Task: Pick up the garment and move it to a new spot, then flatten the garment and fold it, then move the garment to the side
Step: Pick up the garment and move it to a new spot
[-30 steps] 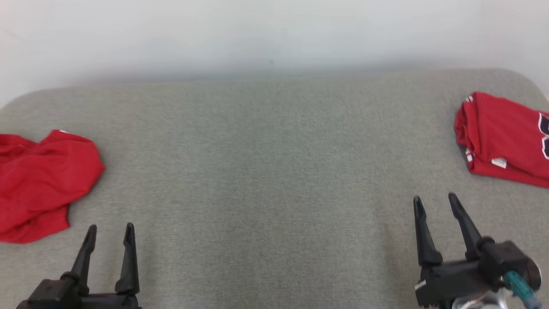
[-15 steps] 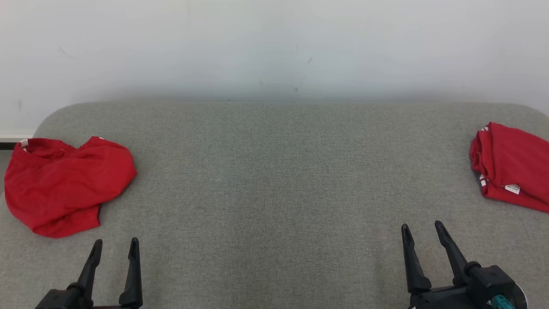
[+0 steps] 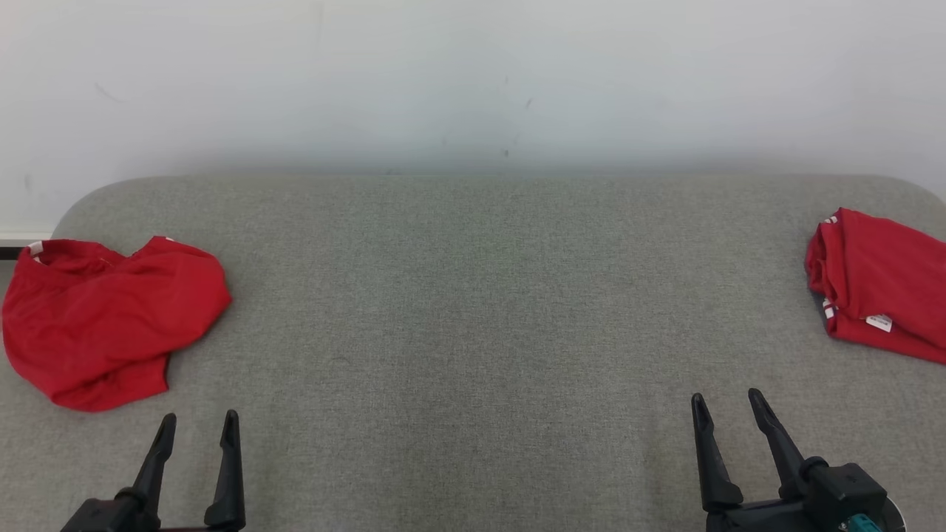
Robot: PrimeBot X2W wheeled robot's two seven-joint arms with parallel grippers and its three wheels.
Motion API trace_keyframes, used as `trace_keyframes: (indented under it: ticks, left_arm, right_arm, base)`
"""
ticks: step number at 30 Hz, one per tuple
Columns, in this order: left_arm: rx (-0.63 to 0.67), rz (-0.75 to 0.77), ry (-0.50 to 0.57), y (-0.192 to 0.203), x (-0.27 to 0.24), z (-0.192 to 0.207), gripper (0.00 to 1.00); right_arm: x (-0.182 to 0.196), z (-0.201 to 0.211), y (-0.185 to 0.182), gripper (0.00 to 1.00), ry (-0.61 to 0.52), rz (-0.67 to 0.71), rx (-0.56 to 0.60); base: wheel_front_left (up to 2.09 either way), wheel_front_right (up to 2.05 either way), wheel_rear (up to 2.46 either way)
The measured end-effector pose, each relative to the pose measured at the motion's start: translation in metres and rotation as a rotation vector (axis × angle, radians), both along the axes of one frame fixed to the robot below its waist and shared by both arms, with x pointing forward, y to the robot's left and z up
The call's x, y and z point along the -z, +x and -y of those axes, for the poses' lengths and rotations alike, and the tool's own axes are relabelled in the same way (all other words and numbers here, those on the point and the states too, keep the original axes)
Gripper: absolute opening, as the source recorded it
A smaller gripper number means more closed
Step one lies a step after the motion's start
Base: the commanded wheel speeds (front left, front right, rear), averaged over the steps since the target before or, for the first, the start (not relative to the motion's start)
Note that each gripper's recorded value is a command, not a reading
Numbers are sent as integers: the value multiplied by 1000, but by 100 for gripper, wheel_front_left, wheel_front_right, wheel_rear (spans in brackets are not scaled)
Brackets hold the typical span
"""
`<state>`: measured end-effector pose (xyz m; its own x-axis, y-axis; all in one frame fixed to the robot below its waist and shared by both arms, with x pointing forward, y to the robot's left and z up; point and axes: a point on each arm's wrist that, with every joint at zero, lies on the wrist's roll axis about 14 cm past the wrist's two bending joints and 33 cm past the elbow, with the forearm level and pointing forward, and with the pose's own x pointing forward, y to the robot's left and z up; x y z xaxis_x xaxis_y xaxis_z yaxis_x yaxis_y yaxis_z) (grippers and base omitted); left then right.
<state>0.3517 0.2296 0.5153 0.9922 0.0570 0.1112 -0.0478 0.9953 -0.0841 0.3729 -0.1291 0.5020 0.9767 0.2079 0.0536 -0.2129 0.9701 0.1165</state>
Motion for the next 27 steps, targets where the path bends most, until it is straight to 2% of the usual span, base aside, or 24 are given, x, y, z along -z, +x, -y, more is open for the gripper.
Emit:
trace_keyframes:
  ticks: [10, 18, 27]
  left_arm:
    - [-62, 6, 8, -11, -3, -20, 100]
    - [-193, 5, 18, -37, -4, -60, 100]
    - [-369, -22, 13, -83, 2, -104, 100]
  right_arm:
    - [4, -19, 6, 100, 8, -11, -54]
    - [10, -59, 16, 100, 15, -29, -169]
    - [13, -117, 27, 100, 8, -39, -333]
  base:
    - [0, 0, 0]
    - [0, 0, 0]
    - [0, 0, 0]
